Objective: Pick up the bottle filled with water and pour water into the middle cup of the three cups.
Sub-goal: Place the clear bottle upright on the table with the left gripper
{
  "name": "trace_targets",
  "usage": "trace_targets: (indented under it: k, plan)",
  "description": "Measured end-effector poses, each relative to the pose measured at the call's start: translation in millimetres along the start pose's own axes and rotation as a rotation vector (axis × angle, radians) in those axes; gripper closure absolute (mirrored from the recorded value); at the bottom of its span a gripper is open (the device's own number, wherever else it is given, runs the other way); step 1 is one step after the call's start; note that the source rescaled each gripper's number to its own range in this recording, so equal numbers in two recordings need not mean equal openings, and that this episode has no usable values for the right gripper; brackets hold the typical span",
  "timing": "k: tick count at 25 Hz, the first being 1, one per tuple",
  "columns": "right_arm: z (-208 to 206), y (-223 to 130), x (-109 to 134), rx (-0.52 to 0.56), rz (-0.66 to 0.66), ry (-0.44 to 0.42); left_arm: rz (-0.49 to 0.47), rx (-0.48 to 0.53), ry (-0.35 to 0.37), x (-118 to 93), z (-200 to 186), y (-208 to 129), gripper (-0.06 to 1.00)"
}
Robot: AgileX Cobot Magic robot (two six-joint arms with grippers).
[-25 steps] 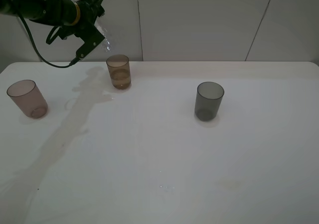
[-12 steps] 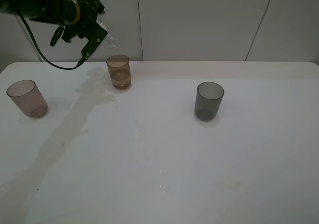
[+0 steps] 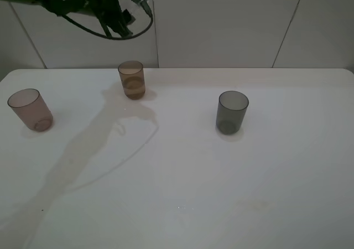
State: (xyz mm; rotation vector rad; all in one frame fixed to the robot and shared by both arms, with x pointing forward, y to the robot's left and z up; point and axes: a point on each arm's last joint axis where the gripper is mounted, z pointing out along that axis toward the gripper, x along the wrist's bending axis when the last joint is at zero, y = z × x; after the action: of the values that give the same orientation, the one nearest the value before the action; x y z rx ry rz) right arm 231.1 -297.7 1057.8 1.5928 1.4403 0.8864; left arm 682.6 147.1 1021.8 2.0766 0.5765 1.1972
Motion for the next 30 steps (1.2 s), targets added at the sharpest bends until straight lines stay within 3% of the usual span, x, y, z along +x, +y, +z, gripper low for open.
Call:
trace_targets:
  k: [2, 4, 9, 16, 22, 30]
  plan:
    - [0, 0, 0, 0.0, 0.0, 0.0, -0.225, -0.001, -0.005, -7, -2, 3, 0.93]
    - [0, 0, 0, 0.0, 0.0, 0.0, -0.368, 0.012, -0.024, -20, -2, 0, 0.93]
    - [0, 0, 0, 0.0, 0.0, 0.0, -0.531, -0.002, -0.057, -59, -6, -17, 0.93]
    - [0, 0, 0, 0.0, 0.0, 0.0, -0.582, -0.124, -0.106, -115, -27, -36, 0.93]
    - [0, 0, 0, 0.0, 0.0, 0.0, -0.58, -0.243, -0.24, -149, -36, -46, 0.93]
    - [0, 0, 0, 0.0, 0.0, 0.0, -0.549, -0.172, -0.347, -182, -23, -78, 0.93]
